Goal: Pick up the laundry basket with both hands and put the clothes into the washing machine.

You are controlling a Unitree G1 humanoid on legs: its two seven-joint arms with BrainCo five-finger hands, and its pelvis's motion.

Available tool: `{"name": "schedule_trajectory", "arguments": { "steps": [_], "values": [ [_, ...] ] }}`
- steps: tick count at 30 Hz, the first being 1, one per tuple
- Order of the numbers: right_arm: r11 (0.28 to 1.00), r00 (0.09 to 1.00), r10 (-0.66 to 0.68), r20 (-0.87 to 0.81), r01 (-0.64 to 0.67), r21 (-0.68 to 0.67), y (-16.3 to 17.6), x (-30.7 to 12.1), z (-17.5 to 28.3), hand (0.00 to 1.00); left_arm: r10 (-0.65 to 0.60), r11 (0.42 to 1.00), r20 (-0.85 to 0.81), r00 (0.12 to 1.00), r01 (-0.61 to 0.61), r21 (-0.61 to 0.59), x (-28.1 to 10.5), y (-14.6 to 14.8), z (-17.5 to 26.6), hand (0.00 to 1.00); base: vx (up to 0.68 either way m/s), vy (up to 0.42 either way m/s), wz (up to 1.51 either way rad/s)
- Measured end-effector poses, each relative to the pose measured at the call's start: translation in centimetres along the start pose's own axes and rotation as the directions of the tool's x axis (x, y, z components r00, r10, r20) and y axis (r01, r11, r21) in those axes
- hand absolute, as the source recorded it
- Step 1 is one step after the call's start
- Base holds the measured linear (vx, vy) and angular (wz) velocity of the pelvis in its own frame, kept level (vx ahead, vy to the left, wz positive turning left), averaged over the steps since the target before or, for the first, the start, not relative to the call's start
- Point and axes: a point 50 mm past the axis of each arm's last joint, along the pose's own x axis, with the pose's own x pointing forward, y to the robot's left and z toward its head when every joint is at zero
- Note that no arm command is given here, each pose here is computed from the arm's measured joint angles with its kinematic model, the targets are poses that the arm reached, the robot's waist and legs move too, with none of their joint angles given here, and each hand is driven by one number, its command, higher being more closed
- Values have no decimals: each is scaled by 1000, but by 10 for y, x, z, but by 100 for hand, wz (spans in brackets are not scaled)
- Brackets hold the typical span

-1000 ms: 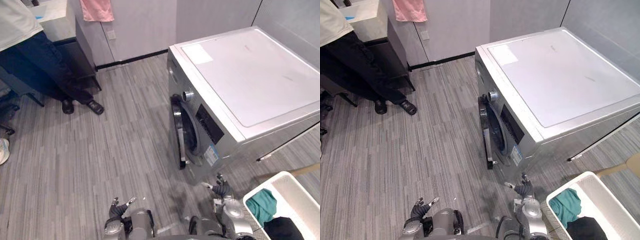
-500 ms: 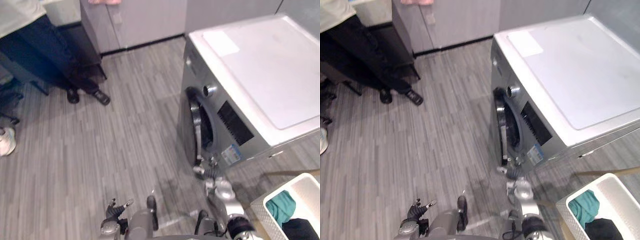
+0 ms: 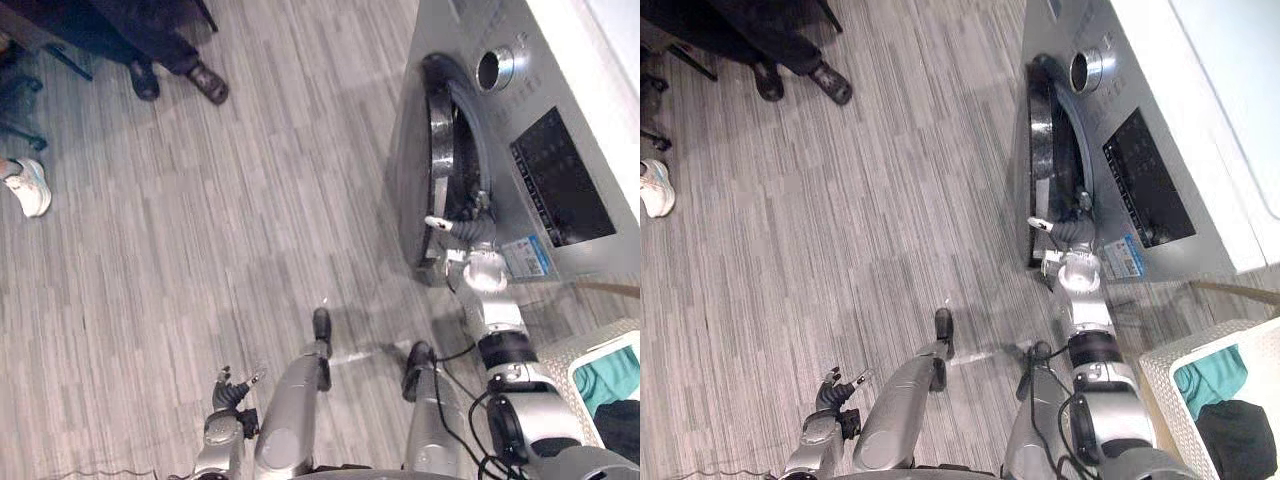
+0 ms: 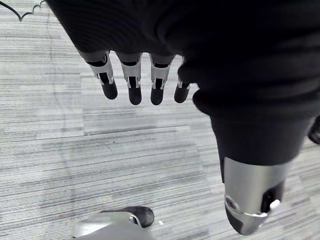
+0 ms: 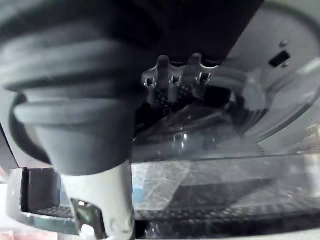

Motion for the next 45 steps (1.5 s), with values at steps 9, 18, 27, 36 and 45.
{"name": "schedule_trajectory", "arguments": {
  "steps": [9, 18, 27, 36, 45],
  "values": [
    [982, 979, 169, 111, -176, 61, 76, 17, 67, 0, -120, 992, 149, 981, 124, -21, 2, -44, 50, 0, -32, -93, 16],
    [884, 677, 372, 635, -468, -19, 169, -30, 252, 0, -213, 977, 301, 930, 209, 44, -7, -71, 88, 0, 37, -146, 67],
    [954, 703, 285, 652, -271, -126, 114, -1, 256, 0, -253, 967, 320, 913, 236, 92, -9, -74, 90, 0, 28, -80, -1],
    [919, 862, 393, 319, -379, -106, 69, -24, 75, 0, -190, 980, 666, 721, 103, 169, -10, -69, 245, 0, -39, -5, -78],
    [956, 948, 270, 169, -284, 66, 23, -81, -2, 0, 82, 971, 929, 360, -237, 7, -79, 7, 427, 0, -13, -26, -38]
  ]
}}
